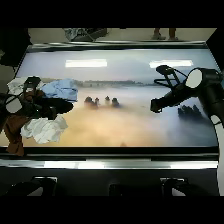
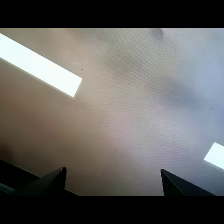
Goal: Fold the shirts.
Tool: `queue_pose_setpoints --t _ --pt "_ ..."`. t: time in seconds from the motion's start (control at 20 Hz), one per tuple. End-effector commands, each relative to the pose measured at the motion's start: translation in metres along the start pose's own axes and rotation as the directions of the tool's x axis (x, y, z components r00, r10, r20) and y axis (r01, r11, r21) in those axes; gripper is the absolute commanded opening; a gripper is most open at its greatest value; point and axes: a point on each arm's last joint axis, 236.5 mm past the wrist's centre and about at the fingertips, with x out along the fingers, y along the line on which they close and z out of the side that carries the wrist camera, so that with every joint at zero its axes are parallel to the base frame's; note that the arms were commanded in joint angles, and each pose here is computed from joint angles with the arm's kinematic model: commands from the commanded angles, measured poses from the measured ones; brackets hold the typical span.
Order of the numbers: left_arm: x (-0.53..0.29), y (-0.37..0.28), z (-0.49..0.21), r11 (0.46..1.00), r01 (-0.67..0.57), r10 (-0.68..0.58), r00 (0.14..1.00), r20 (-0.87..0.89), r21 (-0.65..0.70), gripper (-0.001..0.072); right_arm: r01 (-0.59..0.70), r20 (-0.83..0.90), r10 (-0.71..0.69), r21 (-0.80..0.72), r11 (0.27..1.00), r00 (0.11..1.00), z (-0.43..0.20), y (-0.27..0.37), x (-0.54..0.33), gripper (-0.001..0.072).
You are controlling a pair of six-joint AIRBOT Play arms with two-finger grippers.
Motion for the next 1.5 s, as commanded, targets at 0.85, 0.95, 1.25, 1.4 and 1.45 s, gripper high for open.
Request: queue_pose_setpoints --t 0.85,0.95,1.25,1.4,1.45 --pt "0.002 -0.001 0.006 1.000 0.003 -0.002 1.000 0.021 -0.001 0.0652 0.053 0.091 -0.052 -0.004 0.999 0.995 0.022 -0.012 -0.001 0.0688" --pt "0.006 -0.002 0.017 1.000 0.006 -0.006 0.998 0.059 0.000 0.0652 0.069 0.087 -0.068 -0.009 0.998 0.994 0.021 -0.016 -0.001 0.0688" --pt "0.008 0.036 -0.014 0.994 -0.054 0.046 0.996 -0.080 -0.095 0.0720 0.165 0.171 -0.154 -0.053 0.985 0.973 0.041 -0.037 -0.005 0.0697" --pt "0.019 0.071 -0.026 0.927 0.034 -0.068 0.995 -0.078 -0.374 0.0720 0.109 0.105 -0.100 -0.086 0.990 0.989 0.027 -0.026 0.006 0.0703" --pt "0.024 0.082 -0.024 0.882 0.074 -0.104 0.994 -0.038 -0.466 0.0720 0.071 0.077 -0.063 -0.108 0.992 0.995 0.023 -0.019 0.012 0.0704"
